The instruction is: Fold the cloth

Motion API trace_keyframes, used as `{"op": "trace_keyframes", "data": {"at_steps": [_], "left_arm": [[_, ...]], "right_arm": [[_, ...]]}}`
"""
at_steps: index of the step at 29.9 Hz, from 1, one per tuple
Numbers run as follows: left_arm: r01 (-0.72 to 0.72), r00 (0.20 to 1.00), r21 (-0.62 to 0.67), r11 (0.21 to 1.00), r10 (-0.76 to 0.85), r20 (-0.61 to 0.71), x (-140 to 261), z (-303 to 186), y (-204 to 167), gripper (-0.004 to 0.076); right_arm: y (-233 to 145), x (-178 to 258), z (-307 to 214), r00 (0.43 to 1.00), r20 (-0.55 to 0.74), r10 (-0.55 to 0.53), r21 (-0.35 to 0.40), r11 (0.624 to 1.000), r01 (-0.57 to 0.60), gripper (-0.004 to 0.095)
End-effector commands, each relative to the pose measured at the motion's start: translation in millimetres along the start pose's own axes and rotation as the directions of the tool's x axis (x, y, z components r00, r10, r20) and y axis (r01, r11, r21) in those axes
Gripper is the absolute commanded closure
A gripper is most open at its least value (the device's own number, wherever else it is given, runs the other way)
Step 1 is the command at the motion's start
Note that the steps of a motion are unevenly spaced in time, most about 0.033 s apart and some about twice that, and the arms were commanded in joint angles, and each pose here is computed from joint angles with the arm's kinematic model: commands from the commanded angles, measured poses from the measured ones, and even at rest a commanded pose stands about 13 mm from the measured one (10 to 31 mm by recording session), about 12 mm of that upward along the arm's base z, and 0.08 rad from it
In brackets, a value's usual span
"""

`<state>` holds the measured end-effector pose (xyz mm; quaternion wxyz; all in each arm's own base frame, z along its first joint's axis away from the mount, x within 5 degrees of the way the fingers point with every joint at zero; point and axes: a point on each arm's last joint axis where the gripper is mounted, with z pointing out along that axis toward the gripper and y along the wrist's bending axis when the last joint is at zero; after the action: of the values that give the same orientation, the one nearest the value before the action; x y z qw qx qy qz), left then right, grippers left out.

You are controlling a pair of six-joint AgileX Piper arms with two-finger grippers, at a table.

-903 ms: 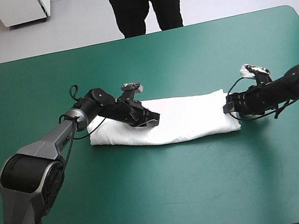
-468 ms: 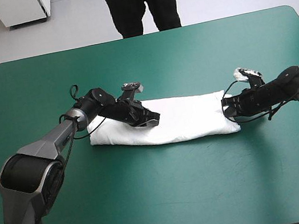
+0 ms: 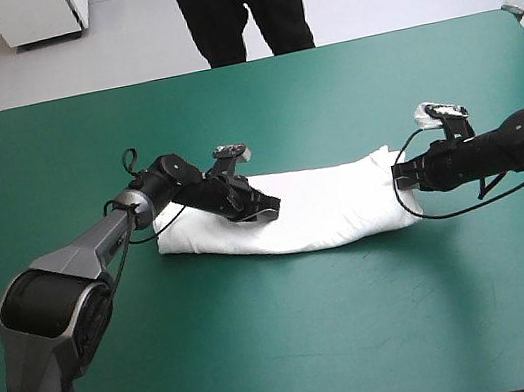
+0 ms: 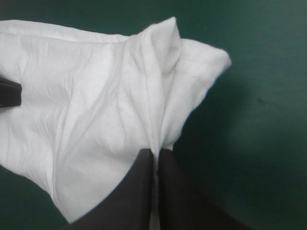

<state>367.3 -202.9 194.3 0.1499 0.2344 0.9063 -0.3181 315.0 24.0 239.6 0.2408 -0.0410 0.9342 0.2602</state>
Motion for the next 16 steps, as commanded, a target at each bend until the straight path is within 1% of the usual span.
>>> {"op": "trace_keyframes", "data": {"at_steps": [1, 8, 12, 16], "left_arm": [[-0.025, 0.998, 0.009, 1.000, 0.025, 0.053, -10, -17, -14, 0.0733], [-0.025, 0.998, 0.005, 1.000, 0.025, 0.059, -10, -17, -14, 0.0733], [-0.025, 0.998, 0.002, 1.000, 0.025, 0.063, -11, -17, -14, 0.0733], [-0.025, 0.996, -0.011, 1.000, 0.026, 0.082, -12, -18, -13, 0.0733]], "right_arm": [[16, -7, -19, 0.997, 0.068, -0.034, -0.030, 0.999, 0.036, 0.0920], [21, -9, -22, 0.996, 0.087, -0.001, -0.074, 0.997, 0.008, 0.0919], [28, -14, -27, 0.996, 0.092, -0.014, -0.107, 0.994, 0.024, 0.0919], [43, -23, -30, 0.993, 0.107, -0.057, -0.127, 0.989, 0.071, 0.0919]]}}
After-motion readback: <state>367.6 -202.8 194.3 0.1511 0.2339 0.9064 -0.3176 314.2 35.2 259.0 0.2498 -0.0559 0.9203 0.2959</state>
